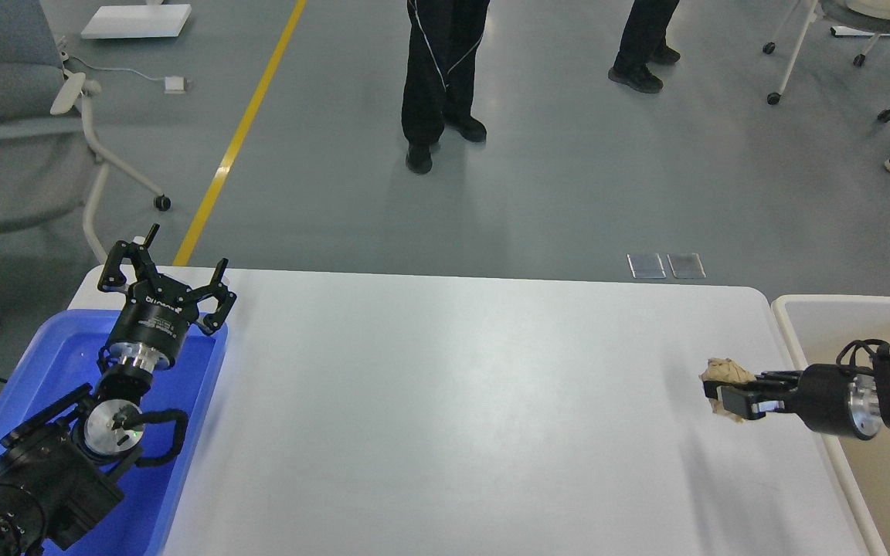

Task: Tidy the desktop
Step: 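Lift the paper ball with the right gripper and carry it away from the table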

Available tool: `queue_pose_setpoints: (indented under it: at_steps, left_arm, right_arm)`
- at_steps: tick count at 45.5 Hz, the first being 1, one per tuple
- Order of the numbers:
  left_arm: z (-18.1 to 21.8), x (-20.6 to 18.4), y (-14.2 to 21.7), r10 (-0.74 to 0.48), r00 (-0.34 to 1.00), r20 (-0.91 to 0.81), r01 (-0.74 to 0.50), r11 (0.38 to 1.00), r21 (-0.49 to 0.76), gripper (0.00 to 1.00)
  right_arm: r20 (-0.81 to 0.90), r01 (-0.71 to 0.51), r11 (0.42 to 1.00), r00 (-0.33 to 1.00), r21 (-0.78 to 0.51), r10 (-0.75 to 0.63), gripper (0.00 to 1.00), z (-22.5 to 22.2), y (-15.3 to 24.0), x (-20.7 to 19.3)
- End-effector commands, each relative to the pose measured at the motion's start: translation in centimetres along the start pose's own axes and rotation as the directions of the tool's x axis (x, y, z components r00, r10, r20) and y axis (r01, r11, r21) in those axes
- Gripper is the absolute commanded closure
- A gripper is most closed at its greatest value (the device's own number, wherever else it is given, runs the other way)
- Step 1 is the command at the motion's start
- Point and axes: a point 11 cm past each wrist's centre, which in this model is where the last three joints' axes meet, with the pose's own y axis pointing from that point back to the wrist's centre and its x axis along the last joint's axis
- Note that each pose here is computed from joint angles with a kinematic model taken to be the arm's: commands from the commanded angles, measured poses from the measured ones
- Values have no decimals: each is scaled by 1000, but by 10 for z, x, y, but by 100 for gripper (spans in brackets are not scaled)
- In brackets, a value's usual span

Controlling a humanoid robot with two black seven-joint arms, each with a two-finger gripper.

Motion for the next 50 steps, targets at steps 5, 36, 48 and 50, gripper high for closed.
queue_pose_setpoints:
  at_steps: [5,36,48,50]
  left_arm:
    - [0,0,0,0,1000,0,0,1000,0,0]
    - [-1,0,0,0,1000,-1,0,1000,1,0]
    - [-1,0,0,0,1000,-1,0,1000,1,0]
    - [0,0,0,0,1000,0,0,1000,0,0]
  right_arm:
    - [222,-286,955,939,77,263,100,-26,49,122]
    - [388,-455,856,763,-247,518,100,73,103,147]
    - [338,-402,722,686,-564,645,100,150,139,98]
    - [329,-377,689,672,-619,664,100,160,145,87]
